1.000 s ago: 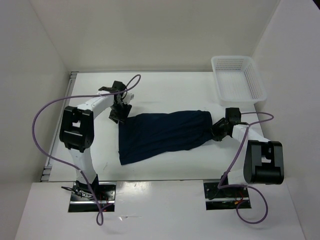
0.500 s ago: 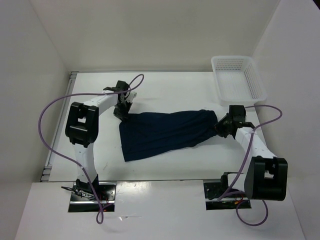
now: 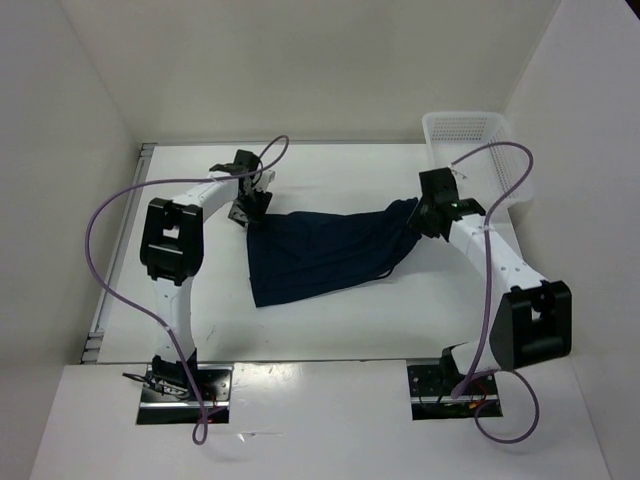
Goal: Fold and stack the shorts
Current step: Fold the shorts
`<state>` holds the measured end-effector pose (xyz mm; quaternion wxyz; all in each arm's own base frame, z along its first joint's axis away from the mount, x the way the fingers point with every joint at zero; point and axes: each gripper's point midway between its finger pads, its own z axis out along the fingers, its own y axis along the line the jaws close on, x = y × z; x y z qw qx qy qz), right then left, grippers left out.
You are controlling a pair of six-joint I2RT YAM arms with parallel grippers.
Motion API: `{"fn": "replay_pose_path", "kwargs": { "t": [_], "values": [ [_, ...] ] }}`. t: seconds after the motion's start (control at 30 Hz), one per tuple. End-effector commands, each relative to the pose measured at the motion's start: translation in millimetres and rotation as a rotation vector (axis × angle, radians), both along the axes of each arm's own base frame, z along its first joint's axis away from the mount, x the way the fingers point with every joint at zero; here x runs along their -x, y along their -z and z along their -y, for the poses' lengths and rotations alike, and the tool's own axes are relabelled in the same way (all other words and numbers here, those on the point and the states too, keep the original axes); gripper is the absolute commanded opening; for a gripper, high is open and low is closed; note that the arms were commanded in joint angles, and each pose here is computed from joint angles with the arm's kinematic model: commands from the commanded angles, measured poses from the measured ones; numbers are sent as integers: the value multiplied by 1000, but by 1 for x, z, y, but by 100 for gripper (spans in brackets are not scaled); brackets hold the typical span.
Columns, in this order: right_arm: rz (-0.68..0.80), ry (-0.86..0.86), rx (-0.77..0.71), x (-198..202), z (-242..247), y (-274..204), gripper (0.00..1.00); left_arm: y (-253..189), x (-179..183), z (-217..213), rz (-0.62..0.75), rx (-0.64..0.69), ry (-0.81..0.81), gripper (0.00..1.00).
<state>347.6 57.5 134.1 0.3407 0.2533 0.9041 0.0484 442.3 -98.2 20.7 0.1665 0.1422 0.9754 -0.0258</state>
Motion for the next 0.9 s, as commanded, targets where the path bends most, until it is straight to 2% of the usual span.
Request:
{"fn": "replay_pose_path", "kwargs": {
  "t": [0.0,0.07,0.13,0.2,0.23,0.3,0.33,0.37,0.47,0.53,0.67,0.87],
  "values": [
    [-2,-129,163,-22,-16,-20,0,-6,6,-24,26,-116,-38,61],
    [29,-210,218,-38,-42,-41,0,0,13,-28,6,-132,-40,61],
    [-13,-348,296,-36,-88,-29,0,21,24,-30,-67,-149,-36,61],
    [41,-469,332,-35,-144,-46,0,36,32,-24,-121,-117,-20,58],
    [6,-509,361,-32,-162,-32,0,39,36,-22,-133,-107,-17,53],
    [39,-612,381,-28,-200,-39,0,50,40,-22,-163,-105,-13,46],
    [20,-671,404,-17,-224,-25,0,47,35,-24,-152,-101,-23,42],
    [43,-704,404,-15,-241,-30,0,49,33,-22,-158,-92,-20,31],
    [56,-824,400,3,-290,-21,0,50,24,-29,-157,-80,-41,9],
    [96,-861,400,11,-321,-26,0,56,30,-27,-192,-74,-37,3],
    [169,-841,358,10,-350,-45,0,54,26,-27,-197,-34,-46,0],
    [340,-600,313,-14,-339,-110,0,54,29,-28,-210,-15,-50,0]
  ]
}}
